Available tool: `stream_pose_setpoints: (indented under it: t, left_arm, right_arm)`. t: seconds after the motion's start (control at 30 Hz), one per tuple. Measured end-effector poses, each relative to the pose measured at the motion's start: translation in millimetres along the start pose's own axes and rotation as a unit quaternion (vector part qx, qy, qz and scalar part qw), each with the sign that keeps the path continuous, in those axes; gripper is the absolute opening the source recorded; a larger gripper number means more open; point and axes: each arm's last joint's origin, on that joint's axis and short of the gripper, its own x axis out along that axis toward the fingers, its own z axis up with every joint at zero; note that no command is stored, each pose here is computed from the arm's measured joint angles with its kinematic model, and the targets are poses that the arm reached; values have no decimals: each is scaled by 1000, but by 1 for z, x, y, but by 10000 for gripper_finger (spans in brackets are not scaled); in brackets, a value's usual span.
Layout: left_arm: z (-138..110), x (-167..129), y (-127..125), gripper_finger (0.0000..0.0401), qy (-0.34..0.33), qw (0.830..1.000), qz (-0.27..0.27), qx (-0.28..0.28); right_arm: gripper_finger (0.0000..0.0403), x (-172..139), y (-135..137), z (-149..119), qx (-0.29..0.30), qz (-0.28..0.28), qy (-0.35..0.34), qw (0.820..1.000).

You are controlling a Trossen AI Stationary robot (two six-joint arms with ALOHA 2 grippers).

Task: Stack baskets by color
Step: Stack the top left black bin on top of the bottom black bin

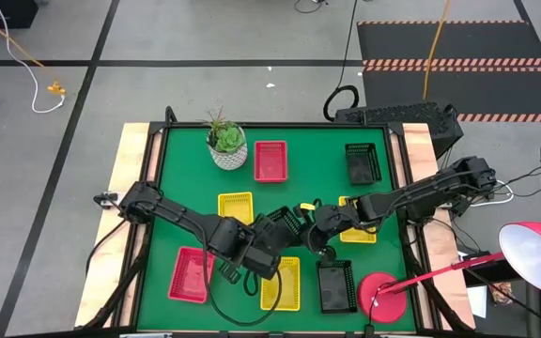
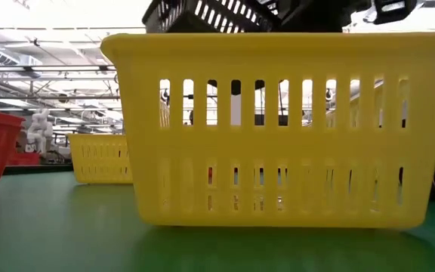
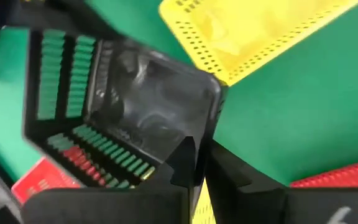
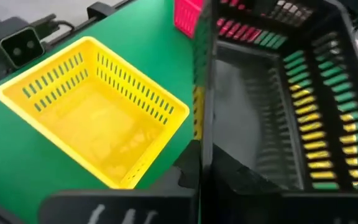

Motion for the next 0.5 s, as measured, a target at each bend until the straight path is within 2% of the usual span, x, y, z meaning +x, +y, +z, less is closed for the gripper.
stream_pose_setpoints:
  t: [0.2, 0.37, 0.5]
  left_arm:
    - [-10, -24, 4, 90, -23, 998, 41, -35]
    - [-14, -57, 13, 145, -114, 988, 74, -70]
    - [-28, -84, 21, 170, -162, 977, 86, -112]
  right_arm:
    - [1, -8, 7, -9, 10, 15, 60, 998]
    - [1, -9, 7, -10, 9, 17, 70, 997]
    - [1, -17, 17, -13, -45, 69, 85, 993]
